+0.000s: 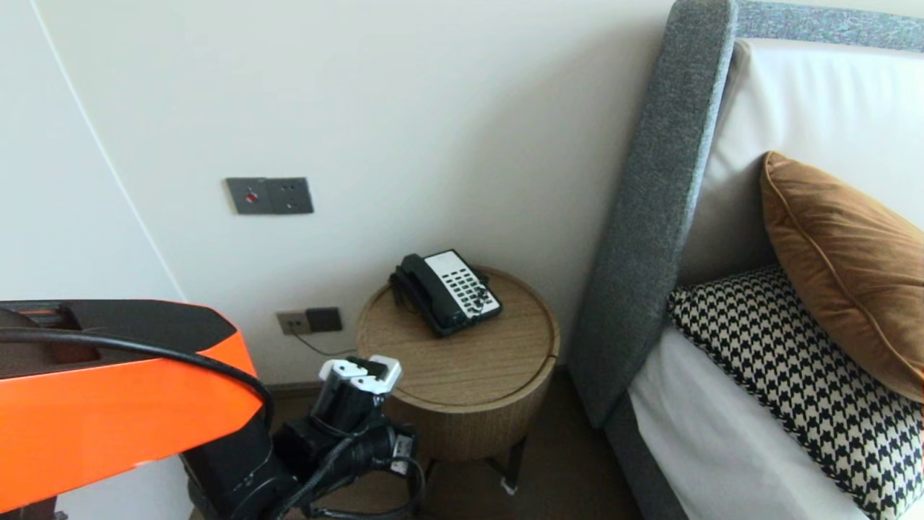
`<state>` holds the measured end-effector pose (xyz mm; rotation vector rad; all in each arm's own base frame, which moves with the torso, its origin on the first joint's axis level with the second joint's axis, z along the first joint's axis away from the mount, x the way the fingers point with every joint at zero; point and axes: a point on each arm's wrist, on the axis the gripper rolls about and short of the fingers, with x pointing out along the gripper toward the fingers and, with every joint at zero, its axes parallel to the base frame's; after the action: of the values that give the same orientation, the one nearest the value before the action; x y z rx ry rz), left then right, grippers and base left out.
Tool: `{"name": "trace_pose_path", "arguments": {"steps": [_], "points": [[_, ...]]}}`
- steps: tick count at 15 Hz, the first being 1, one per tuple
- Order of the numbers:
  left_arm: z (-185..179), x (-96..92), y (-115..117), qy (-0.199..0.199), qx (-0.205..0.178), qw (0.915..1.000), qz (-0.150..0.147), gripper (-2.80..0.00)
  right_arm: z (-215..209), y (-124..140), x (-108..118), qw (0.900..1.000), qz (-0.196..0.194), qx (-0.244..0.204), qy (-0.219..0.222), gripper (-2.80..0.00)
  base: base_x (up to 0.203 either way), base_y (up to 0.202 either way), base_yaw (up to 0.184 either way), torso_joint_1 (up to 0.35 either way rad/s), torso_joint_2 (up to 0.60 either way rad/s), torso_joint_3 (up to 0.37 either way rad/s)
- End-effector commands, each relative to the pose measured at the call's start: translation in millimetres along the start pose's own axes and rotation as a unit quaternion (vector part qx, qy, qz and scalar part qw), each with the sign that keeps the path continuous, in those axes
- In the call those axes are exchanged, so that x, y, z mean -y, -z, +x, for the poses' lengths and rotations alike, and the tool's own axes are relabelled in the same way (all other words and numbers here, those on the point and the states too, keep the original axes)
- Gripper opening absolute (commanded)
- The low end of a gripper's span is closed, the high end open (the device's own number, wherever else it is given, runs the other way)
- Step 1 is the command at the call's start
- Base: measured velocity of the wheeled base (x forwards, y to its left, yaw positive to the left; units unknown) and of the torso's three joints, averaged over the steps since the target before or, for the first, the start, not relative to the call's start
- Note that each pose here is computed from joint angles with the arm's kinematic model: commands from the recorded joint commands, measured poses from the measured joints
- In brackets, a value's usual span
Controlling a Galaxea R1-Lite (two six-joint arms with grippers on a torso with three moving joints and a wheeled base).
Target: Close the nightstand drawer, then open the nightstand drawer
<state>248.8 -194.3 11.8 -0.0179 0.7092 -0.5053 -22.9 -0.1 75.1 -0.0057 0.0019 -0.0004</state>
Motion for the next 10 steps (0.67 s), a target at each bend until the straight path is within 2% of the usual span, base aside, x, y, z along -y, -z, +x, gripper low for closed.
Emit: {"name": "trace_pose_path", "arguments": {"steps": [1,4,6,10], "points": [[-20,0.9,-2,0.004,0.009,1.0,-0.002,-2.8,0,0,0,1.0,0.0,0.0,0.0,-2.8,0.0,0.0,0.0,0.0,0.0,0.0],[-49,-3.0,-8,-0.001,0.031,0.9994,-0.013,-2.8,0,0,0,1.0,0.0,-0.001,0.0,-2.8,0.0,0.0,0.0,0.0,0.0,0.0],[-75,-10.6,-20,-0.018,0.066,0.997,-0.037,-2.8,0,0,0,1.0,0.0,0.0,0.0,-2.8,0.0,0.0,0.0,0.0,0.0,0.0],[-127,-43.0,-32,-0.072,0.113,0.9876,-0.082,-2.8,0,0,0,1.0,0.0,0.0,0.0,-2.8,0.0,0.0,0.0,0.0,0.0,0.0]]}}
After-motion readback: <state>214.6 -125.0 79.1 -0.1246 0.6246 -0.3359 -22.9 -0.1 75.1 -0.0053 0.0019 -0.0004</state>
